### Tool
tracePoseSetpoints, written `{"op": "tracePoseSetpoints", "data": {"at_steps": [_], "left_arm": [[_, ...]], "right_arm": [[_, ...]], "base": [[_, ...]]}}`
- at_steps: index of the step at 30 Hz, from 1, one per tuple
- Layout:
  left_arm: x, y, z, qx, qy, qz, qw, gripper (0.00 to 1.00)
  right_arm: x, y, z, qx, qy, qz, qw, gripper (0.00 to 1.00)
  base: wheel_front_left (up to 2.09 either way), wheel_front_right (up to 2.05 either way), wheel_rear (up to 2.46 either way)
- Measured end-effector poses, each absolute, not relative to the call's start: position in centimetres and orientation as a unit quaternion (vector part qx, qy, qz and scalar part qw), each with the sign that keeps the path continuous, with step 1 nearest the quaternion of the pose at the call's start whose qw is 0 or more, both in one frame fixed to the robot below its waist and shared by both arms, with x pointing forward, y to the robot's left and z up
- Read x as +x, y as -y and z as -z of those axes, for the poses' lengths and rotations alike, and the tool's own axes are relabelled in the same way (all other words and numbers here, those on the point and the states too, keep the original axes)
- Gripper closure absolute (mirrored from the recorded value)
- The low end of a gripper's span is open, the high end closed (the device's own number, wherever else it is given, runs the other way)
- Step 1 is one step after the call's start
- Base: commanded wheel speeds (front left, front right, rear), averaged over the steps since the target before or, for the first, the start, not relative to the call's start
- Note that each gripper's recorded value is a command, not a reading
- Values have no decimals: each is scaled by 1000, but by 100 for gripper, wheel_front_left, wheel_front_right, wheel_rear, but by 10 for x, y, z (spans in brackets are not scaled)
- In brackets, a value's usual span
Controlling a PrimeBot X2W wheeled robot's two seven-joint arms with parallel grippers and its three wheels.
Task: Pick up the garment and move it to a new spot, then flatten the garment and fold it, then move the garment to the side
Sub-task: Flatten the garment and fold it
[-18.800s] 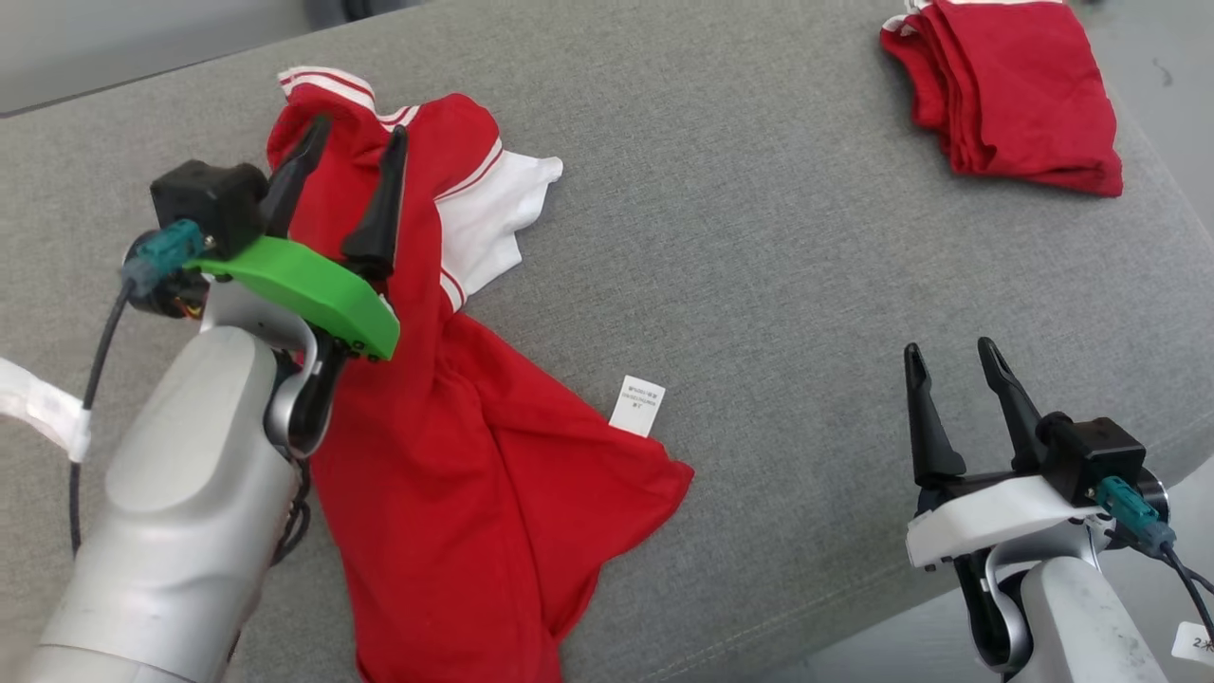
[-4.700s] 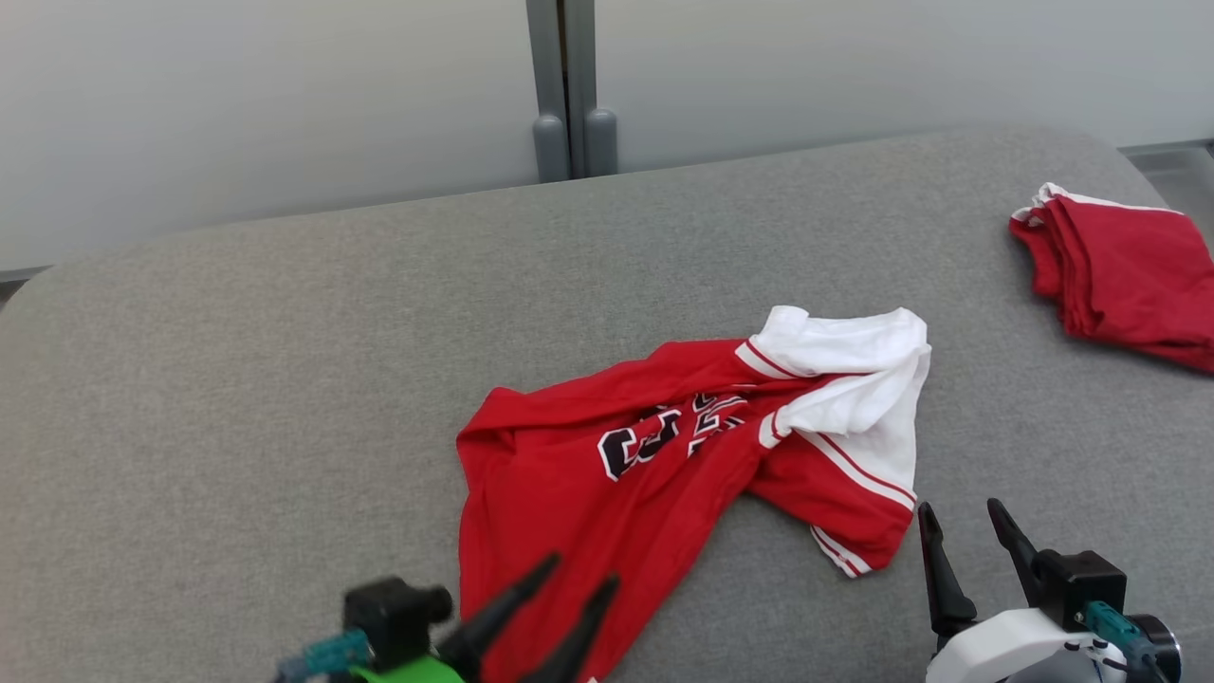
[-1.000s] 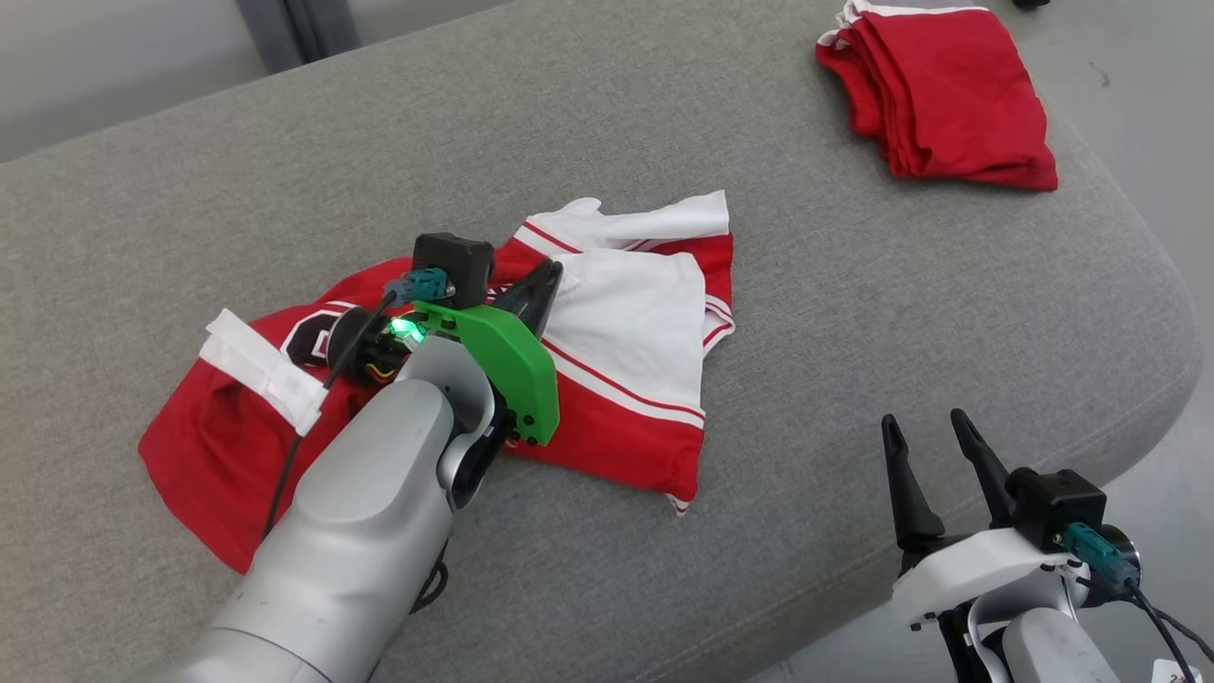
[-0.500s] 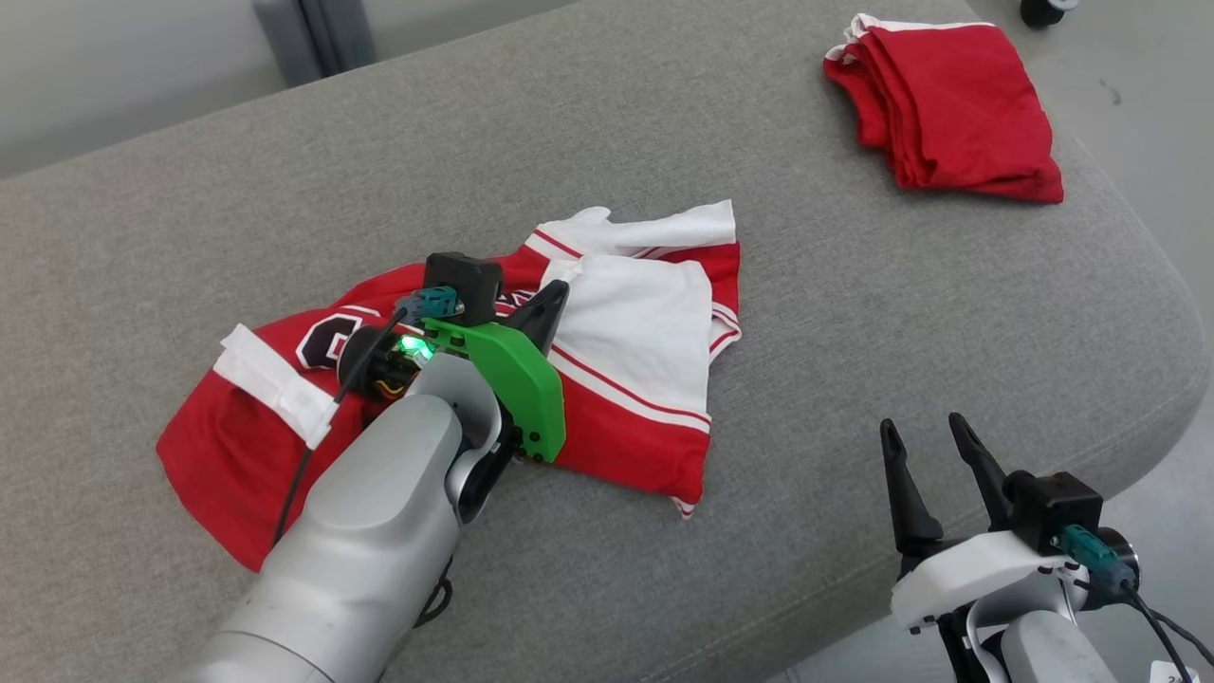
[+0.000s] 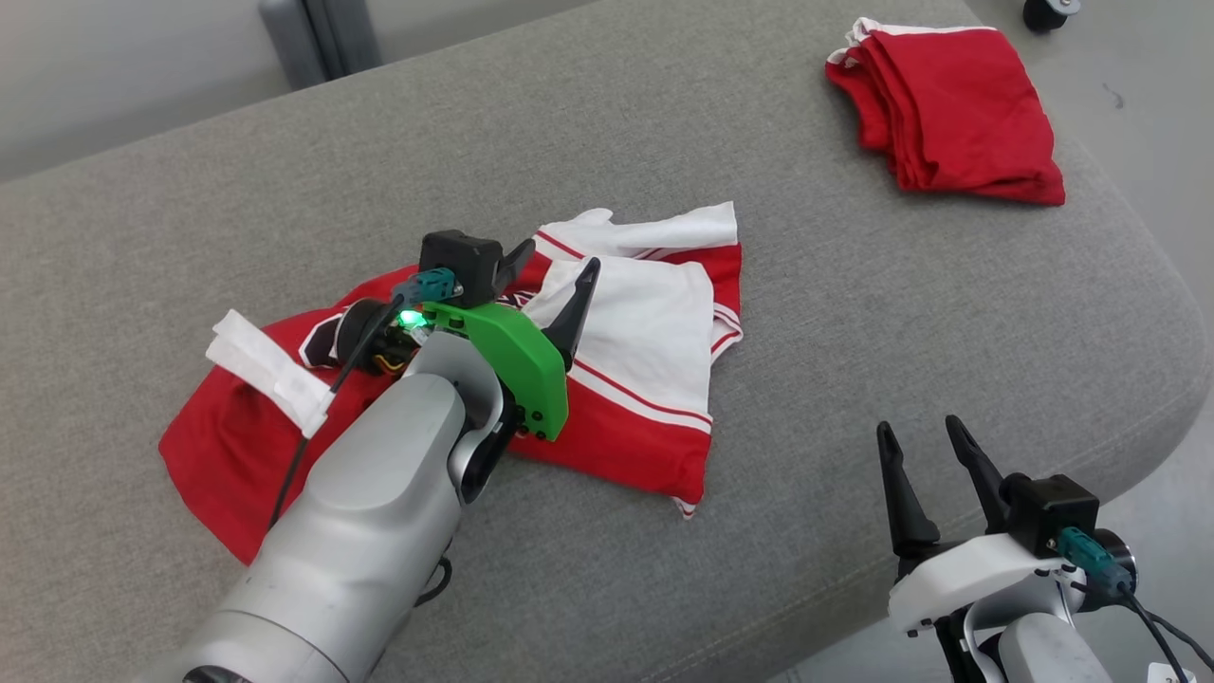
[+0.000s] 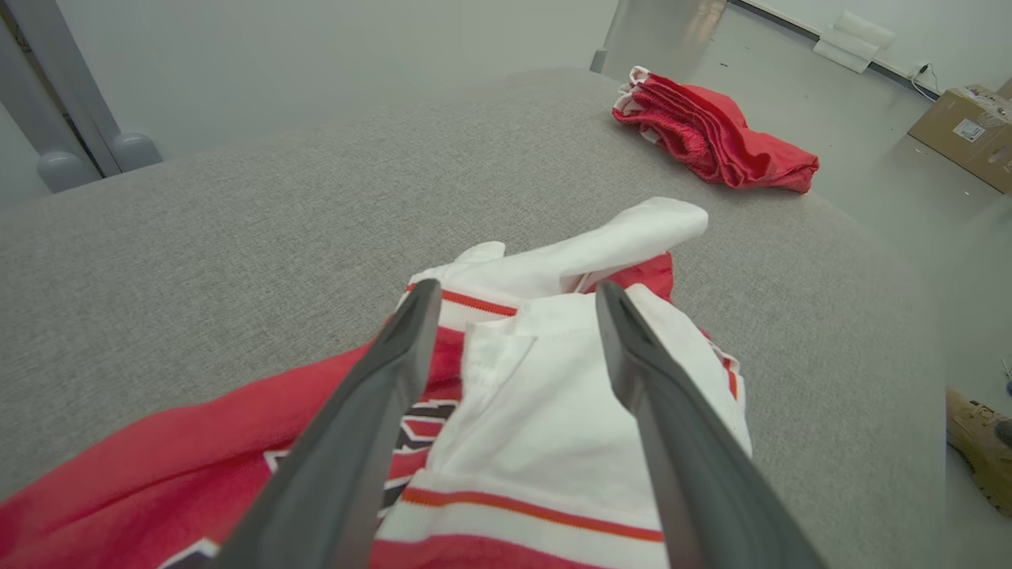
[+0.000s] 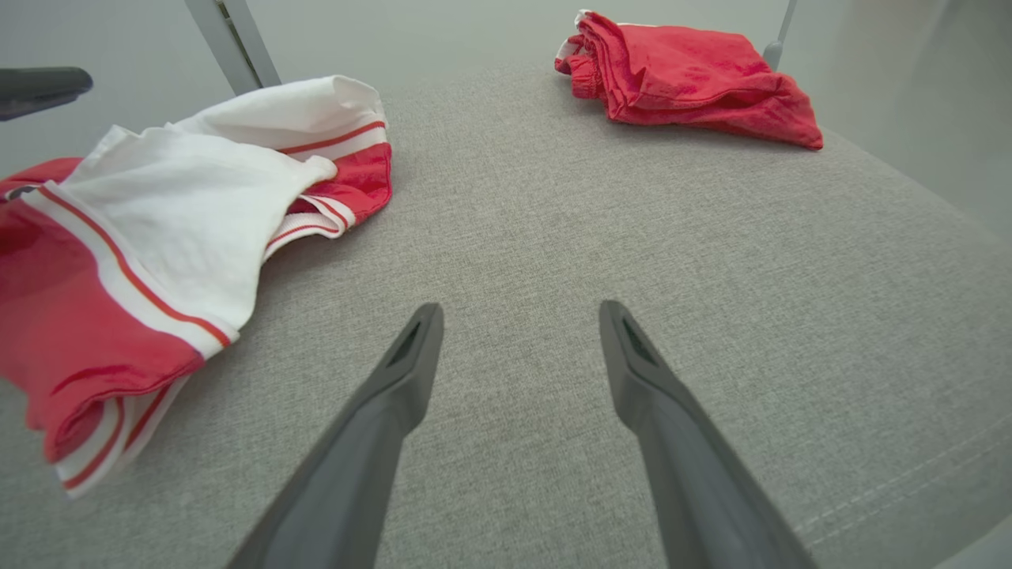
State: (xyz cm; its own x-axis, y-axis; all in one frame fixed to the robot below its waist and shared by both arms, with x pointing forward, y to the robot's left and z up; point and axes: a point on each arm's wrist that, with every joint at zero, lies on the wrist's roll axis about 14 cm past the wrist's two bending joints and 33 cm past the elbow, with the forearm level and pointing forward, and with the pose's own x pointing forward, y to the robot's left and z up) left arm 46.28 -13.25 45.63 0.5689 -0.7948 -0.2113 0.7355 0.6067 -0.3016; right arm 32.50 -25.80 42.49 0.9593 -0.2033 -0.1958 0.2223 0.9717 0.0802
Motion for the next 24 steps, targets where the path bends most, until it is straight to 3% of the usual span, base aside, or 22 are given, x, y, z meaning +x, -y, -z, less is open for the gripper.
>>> {"op": "tracePoseSetpoints", "data": {"at_steps": [17, 18, 20, 21, 23, 24], "left_arm": [[464, 135, -422, -57, -210, 441, 871, 0], [464, 135, -421, -56, -211, 441, 871, 9], [463, 135, -420, -52, -212, 442, 870, 17], [462, 136, -419, -51, -213, 443, 869, 51], [461, 137, -419, -49, -213, 446, 868, 100], [461, 138, -420, -50, -208, 448, 868, 100]], "right_arm": [[320, 268, -420, 57, -103, 128, 985, 0], [320, 268, -420, 57, -102, 128, 985, 0], [320, 268, -421, 59, -101, 129, 985, 0], [320, 268, -421, 59, -101, 129, 985, 0], [320, 268, -421, 60, -100, 129, 985, 0], [320, 268, -422, 60, -100, 129, 985, 0]], "base": [[0, 0, 0], [0, 0, 0], [0, 0, 0], [0, 0, 0], [0, 0, 0], [0, 0, 0]]}}
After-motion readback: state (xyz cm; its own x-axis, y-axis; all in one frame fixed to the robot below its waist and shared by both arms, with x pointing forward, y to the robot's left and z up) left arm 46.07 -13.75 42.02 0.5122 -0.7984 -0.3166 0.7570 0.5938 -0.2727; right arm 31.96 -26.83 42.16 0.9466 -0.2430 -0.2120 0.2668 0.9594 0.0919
